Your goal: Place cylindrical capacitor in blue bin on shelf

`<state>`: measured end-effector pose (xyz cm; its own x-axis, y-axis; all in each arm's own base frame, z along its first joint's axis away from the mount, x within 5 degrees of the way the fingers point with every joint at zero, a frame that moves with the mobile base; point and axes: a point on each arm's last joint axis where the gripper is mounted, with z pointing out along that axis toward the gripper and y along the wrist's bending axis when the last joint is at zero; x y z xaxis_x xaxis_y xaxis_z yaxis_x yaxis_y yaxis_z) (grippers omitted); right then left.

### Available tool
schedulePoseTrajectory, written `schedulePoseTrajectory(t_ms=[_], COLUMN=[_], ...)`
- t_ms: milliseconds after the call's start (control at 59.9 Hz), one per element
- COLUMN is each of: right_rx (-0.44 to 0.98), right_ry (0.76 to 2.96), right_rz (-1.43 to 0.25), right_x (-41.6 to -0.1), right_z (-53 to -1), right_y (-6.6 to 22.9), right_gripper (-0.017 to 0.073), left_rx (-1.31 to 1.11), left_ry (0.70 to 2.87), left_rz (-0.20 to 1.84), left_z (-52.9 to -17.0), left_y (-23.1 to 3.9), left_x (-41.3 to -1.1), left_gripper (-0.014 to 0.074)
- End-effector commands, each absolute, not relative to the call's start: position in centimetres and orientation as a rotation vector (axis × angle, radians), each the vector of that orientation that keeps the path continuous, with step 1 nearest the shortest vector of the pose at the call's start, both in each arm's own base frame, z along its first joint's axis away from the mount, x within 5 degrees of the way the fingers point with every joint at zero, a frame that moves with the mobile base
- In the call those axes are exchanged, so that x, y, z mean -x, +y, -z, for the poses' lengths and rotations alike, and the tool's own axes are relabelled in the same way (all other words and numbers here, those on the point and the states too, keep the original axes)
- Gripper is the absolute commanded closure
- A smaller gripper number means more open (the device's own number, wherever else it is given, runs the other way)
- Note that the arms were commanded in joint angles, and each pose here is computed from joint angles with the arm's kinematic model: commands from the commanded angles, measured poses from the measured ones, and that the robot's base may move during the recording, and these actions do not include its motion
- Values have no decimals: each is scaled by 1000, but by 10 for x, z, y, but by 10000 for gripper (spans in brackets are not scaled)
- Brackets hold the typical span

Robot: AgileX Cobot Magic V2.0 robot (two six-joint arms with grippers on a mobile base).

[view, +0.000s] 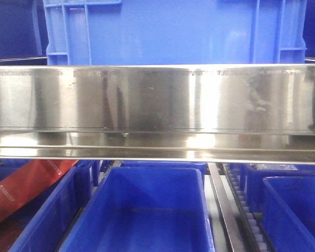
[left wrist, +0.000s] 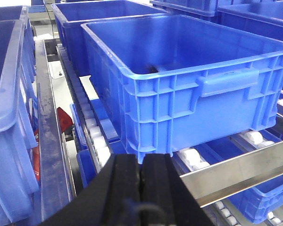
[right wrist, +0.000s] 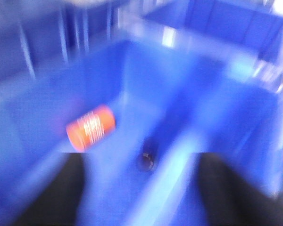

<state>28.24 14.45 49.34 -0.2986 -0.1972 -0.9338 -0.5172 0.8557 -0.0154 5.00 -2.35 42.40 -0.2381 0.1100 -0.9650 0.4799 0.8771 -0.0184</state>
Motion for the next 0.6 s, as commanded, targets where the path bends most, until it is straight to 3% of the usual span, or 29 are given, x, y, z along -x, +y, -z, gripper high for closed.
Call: schedulePoseTrajectory(t_ms=[0,83,167,584], right_rx=[523,518,517,454], right_ry=[1787,1757,1741,1597], right_rz=[-332,-321,-296,-304], right_x=[-254,-231,-209,-115], right_z=[-517,-523,-521,-440], right_y=[130,118,105,58], right_gripper=[487,615,673,691], left_rx=[-433,-433,-433,-433], left_ry=[1792,1792,1791,1791], left_rz=[372,372,369,367], left_z=[-424,-424,-424,-424], left_y=[-23,-23,-23,-22], left_x=[-49,-49,-49,-49], left_gripper=[705,705,705,705])
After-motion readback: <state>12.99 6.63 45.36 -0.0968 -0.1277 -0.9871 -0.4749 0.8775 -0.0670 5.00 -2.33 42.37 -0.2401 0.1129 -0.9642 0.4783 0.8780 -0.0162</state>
